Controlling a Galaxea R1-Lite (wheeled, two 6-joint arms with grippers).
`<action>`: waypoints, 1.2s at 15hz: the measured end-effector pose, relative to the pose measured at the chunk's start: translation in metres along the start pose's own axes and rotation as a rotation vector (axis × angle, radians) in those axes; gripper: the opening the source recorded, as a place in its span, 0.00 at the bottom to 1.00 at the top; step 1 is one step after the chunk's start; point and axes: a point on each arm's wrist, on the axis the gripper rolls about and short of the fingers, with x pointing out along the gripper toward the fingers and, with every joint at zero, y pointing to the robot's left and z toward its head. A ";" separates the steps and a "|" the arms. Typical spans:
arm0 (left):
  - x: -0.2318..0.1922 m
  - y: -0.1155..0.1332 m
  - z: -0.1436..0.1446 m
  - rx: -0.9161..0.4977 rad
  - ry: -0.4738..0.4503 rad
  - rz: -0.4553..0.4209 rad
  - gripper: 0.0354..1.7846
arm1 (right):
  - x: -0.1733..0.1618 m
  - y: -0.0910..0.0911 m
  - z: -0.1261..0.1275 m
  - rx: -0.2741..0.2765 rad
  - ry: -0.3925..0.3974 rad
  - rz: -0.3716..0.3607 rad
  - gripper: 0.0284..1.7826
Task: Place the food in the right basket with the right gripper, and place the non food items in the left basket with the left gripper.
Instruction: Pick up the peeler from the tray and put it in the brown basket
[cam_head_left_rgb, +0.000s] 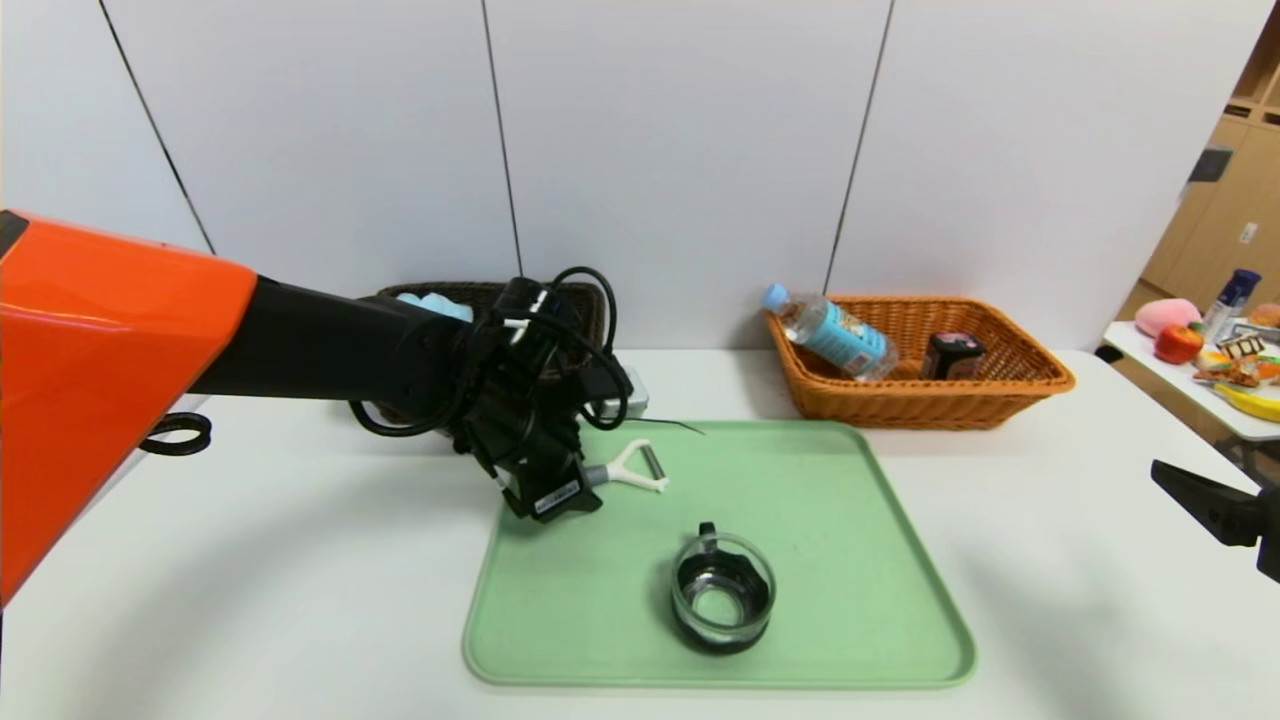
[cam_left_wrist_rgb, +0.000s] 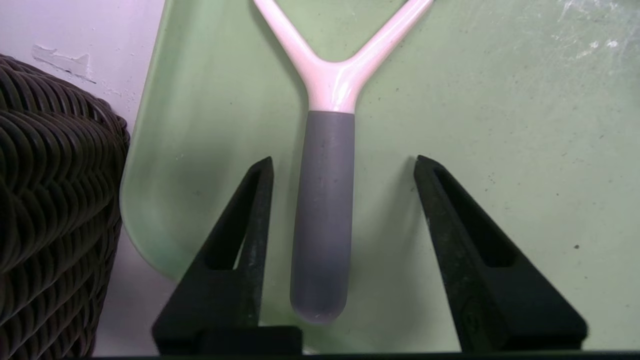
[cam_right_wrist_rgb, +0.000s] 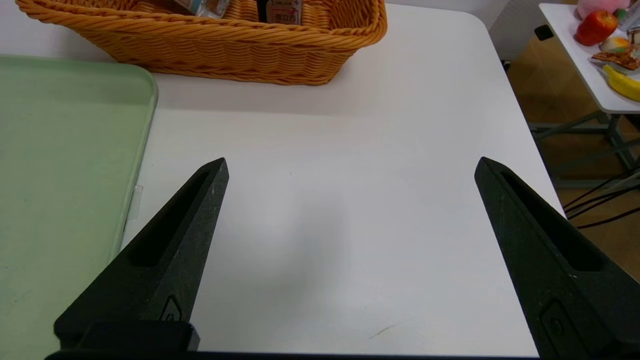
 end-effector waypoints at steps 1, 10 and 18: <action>0.000 0.001 0.000 -0.002 0.001 0.001 0.44 | 0.000 0.000 0.000 0.000 0.000 0.000 0.95; -0.001 0.001 -0.001 -0.013 -0.005 -0.001 0.12 | 0.000 0.000 0.000 -0.001 -0.001 0.001 0.95; -0.091 0.030 0.038 -0.186 -0.410 0.129 0.12 | 0.000 0.000 -0.001 -0.002 0.002 -0.001 0.95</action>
